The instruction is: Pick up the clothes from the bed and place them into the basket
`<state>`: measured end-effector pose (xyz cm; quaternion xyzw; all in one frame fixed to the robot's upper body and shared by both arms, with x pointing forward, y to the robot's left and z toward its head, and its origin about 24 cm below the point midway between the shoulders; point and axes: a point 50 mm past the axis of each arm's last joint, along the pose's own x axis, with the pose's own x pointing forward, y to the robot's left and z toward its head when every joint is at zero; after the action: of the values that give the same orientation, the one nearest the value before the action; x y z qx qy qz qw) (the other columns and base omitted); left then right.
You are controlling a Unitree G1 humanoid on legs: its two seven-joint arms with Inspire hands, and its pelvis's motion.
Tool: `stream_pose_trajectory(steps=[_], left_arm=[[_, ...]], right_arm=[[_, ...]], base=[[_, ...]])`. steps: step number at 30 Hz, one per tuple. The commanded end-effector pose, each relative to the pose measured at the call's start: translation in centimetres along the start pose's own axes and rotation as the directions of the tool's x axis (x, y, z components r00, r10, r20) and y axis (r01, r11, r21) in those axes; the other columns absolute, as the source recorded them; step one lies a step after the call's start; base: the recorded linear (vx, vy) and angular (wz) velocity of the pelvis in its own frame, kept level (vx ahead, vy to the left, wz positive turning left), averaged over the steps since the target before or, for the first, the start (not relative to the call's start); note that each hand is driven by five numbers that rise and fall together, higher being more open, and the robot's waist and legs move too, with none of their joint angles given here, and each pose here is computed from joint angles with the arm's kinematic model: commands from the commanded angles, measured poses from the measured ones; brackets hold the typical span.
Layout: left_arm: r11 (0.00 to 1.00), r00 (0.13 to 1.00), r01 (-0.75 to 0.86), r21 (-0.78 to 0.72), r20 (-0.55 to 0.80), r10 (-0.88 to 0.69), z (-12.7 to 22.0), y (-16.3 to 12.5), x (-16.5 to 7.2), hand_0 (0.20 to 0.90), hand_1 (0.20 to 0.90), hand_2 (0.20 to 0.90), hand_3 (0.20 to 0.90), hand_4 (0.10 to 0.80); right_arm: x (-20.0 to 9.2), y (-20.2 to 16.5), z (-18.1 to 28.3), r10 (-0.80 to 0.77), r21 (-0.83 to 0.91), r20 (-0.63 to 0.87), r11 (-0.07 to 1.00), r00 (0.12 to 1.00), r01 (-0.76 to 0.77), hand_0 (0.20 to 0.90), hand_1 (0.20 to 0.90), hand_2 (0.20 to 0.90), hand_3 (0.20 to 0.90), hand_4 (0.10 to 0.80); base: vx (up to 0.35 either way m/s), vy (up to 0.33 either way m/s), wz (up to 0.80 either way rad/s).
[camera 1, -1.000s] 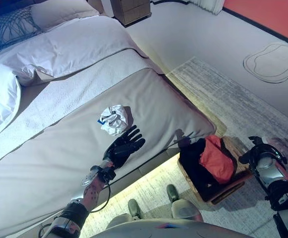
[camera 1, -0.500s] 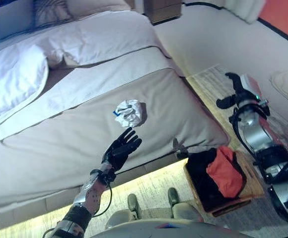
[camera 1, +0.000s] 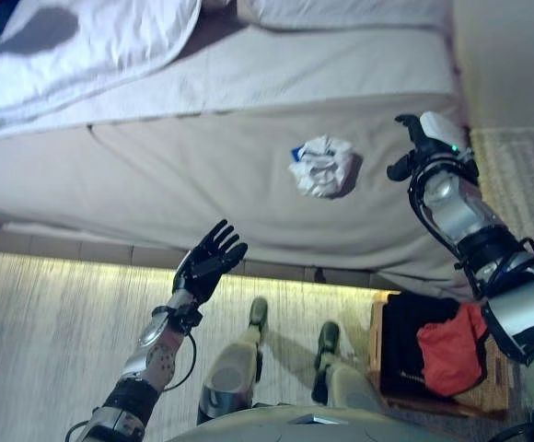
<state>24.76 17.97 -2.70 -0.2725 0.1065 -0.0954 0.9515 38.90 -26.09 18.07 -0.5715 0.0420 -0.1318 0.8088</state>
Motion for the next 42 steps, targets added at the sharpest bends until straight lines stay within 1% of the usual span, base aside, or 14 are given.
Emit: stream_pose_trajectory(steps=[1,6,11,14,16,19,24,25,26,28,31,35,39,42], left_arm=[[0.988,0.972,0.143,0.062,0.179,-0.151,4.0,-2.1,0.7,0.900,0.900,0.900,0.900,0.800],[0.978,0.959,0.196,0.077,0.194,-0.208,4.6,-3.1,0.6,0.900,0.900,0.900,0.900,0.800],[0.976,0.950,0.211,0.048,0.225,-0.216,5.4,-3.9,0.7,0.900,0.900,0.900,0.900,0.800],[0.977,0.951,0.212,0.012,0.227,-0.209,5.2,-3.8,0.0,0.900,0.900,0.900,0.900,0.800],[0.974,0.950,0.225,-0.015,0.227,-0.216,5.1,-3.7,-0.5,0.900,0.900,0.900,0.900,0.800],[0.971,0.942,0.238,-0.028,0.249,-0.224,5.5,-3.8,-1.0,0.900,0.900,0.900,0.900,0.800],[0.963,0.929,0.266,-0.042,0.278,-0.244,6.4,-4.5,-1.4,0.900,0.900,0.900,0.900,0.800],[0.962,0.928,0.270,-0.038,0.278,-0.249,6.5,-4.6,-1.4,0.900,0.900,0.900,0.900,0.800],[0.962,0.928,0.271,-0.037,0.276,-0.251,6.6,-4.6,-1.5,0.900,0.900,0.900,0.900,0.800],[0.962,0.930,0.272,-0.040,0.267,-0.252,6.5,-4.6,-1.6,0.900,0.900,0.900,0.900,0.800],[0.963,0.933,0.268,-0.035,0.257,-0.251,6.4,-4.3,-1.8,0.900,0.900,0.900,0.900,0.800],[0.962,0.928,0.274,-0.024,0.267,-0.258,6.7,-4.2,-2.0,0.900,0.900,0.900,0.900,0.800],[0.959,0.924,0.282,-0.016,0.272,-0.267,6.8,-4.3,-1.9,0.900,0.900,0.900,0.900,0.800],[0.960,0.924,0.280,-0.027,0.280,-0.261,6.7,-4.2,-1.7,0.900,0.900,0.900,0.900,0.800]], right_arm=[[0.7,-7.0,4.6,-0.240,-0.085,0.176,0.962,0.955,0.258,0.900,0.900,0.900,0.900,0.800],[1.1,-8.5,4.7,-0.300,-0.119,0.141,0.941,0.943,0.317,0.900,0.900,0.900,0.900,0.800],[1.5,-9.6,3.9,-0.342,-0.116,0.073,0.930,0.937,0.348,0.900,0.900,0.900,0.900,0.800],[1.7,-10.1,3.4,-0.369,-0.123,0.033,0.921,0.929,0.371,0.900,0.900,0.900,0.900,0.800],[1.8,-11.2,2.9,-0.387,-0.158,0.002,0.910,0.922,0.383,0.900,0.900,0.900,0.900,0.800],[2.0,-12.2,2.3,-0.382,-0.182,-0.059,0.913,0.922,0.366,0.900,0.900,0.900,0.900,0.800],[2.1,-12.8,1.1,-0.353,-0.208,-0.147,0.924,0.924,0.320,0.900,0.900,0.900,0.900,0.800],[2.1,-13.0,1.0,-0.344,-0.196,-0.154,0.929,0.926,0.313,0.531,0.531,0.531,0.469,0.369],[2.1,-13.0,1.0,-0.341,-0.183,-0.155,0.932,0.927,0.312,0.300,0.300,0.300,0.200,0.100],[2.1,-13.3,0.9,-0.352,-0.151,-0.142,0.932,0.925,0.331,0.300,0.300,0.300,0.200,0.100],[2.0,-13.6,0.9,-0.367,-0.147,-0.122,0.926,0.922,0.349,0.300,0.300,0.300,0.200,0.100],[1.9,-13.9,0.7,-0.390,-0.137,-0.100,0.917,0.915,0.376,0.300,0.300,0.300,0.200,0.100],[1.7,-14.2,1.1,-0.426,-0.086,-0.077,0.904,0.901,0.420,0.300,0.300,0.300,0.200,0.100],[1.7,-14.3,1.0,-0.434,-0.106,-0.049,0.898,0.900,0.427,0.300,0.300,0.300,0.200,0.100]], base=[[-0.090,-0.008,0.28],[-0.066,-0.016,0.27],[-0.022,-0.021,0.24],[0.056,-0.054,0.24],[-0.006,-0.001,0.15],[-0.014,-0.003,0.06],[-0.016,-0.034,0.07],[-0.006,-0.028,0.07],[-0.006,-0.026,0.07],[0.009,-0.021,0.05],[0.017,-0.019,-0.04],[0.003,-0.020,-0.06],[-0.041,0.008,-0.10],[-0.053,0.066,-0.08]])
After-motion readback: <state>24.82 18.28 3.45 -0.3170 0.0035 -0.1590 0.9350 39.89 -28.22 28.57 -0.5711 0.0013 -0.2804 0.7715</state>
